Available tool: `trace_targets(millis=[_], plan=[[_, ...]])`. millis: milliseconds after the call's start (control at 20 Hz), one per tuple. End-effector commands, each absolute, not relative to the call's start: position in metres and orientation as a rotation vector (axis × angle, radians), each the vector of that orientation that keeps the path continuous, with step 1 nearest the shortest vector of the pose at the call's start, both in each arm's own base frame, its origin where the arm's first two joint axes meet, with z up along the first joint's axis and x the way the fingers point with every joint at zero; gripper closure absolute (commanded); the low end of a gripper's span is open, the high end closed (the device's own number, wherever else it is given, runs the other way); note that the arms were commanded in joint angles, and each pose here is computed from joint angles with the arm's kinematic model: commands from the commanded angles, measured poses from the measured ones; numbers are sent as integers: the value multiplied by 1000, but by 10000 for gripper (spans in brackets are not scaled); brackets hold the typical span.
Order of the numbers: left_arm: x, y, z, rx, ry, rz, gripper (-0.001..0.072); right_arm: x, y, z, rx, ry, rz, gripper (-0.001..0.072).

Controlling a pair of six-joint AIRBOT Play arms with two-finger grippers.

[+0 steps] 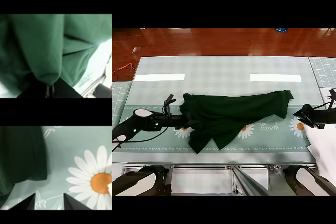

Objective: Fold the shirts.

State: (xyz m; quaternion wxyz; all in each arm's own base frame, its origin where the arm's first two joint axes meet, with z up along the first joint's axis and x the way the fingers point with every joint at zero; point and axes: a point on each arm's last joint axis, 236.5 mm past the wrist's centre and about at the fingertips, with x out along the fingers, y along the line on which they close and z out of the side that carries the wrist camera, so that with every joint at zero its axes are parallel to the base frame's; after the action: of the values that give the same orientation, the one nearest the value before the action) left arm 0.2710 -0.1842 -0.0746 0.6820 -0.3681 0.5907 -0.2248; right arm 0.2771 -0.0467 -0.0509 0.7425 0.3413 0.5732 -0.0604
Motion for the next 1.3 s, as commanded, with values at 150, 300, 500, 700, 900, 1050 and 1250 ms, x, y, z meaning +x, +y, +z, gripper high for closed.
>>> trace_targets(millis=[150, 300, 500, 700, 900, 1050, 1250], plan=[[305, -197, -45, -783, 1237, -566, 686, 289, -18, -72, 878, 1304, 5, 302], [302, -198, -44, -784, 1246, -578, 685, 303, -21, -94, 951, 1293, -19, 302], [302, -198, -44, -784, 1247, -577, 685, 327, -3, -109, 1007, 1280, 43, 302], [305, -195, -43, -788, 1237, -570, 685, 360, 23, -101, 918, 1270, 126, 689], [345, -174, 11, -804, 1114, -617, 685, 401, 26, -5, 802, 1139, 289, 690], [394, -148, 112, -766, 884, -679, 686, 432, 15, 122, 662, 897, 328, 690], [413, -131, 277, -636, 558, -759, 686, 422, 20, 295, 481, 576, 373, 690]])
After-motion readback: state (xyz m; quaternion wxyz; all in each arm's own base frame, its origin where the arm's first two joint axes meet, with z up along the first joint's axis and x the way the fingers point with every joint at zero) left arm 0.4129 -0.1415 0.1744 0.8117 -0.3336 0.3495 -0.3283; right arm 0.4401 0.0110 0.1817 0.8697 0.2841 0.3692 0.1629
